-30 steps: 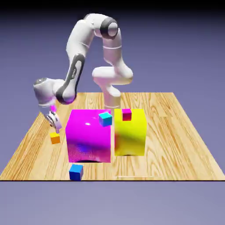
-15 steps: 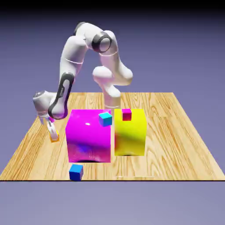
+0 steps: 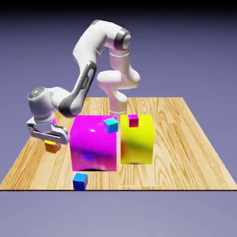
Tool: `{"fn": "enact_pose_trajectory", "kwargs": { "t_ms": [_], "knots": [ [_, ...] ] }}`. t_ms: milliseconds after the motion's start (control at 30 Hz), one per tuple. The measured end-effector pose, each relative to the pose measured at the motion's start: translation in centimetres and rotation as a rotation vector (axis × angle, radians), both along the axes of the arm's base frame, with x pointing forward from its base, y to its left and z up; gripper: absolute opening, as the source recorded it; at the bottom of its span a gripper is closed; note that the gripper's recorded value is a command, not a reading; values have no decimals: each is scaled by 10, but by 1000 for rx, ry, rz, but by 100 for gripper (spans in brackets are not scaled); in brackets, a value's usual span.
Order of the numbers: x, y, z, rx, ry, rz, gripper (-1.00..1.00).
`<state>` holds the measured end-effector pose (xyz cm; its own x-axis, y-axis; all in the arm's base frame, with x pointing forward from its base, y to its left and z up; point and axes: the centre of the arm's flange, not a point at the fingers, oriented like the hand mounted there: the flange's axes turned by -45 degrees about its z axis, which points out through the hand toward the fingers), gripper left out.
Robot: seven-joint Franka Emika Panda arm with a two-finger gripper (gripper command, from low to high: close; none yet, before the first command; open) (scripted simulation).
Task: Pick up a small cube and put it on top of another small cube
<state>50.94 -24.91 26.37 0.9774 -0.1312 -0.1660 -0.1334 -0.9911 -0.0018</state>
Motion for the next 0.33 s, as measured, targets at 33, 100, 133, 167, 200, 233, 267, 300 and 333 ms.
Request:
{"fn": "enact_pose_trajectory", "kwargs": {
  "t_ms": [33,100,133,167,200,233,267,300,333],
  "knots": [
    [19,27,-2,-1,2,68,-100],
    [41,77,-16,1,3,142,-100],
    [41,77,-16,1,3,142,-100],
    [39,78,-37,1,2,143,-100],
    [37,78,-58,1,2,144,-100],
    [34,77,-78,0,3,143,-100],
    [32,77,-86,0,3,142,100],
    [32,77,-86,-2,3,143,100],
    [32,77,-86,-2,3,143,100]
  ]
}}
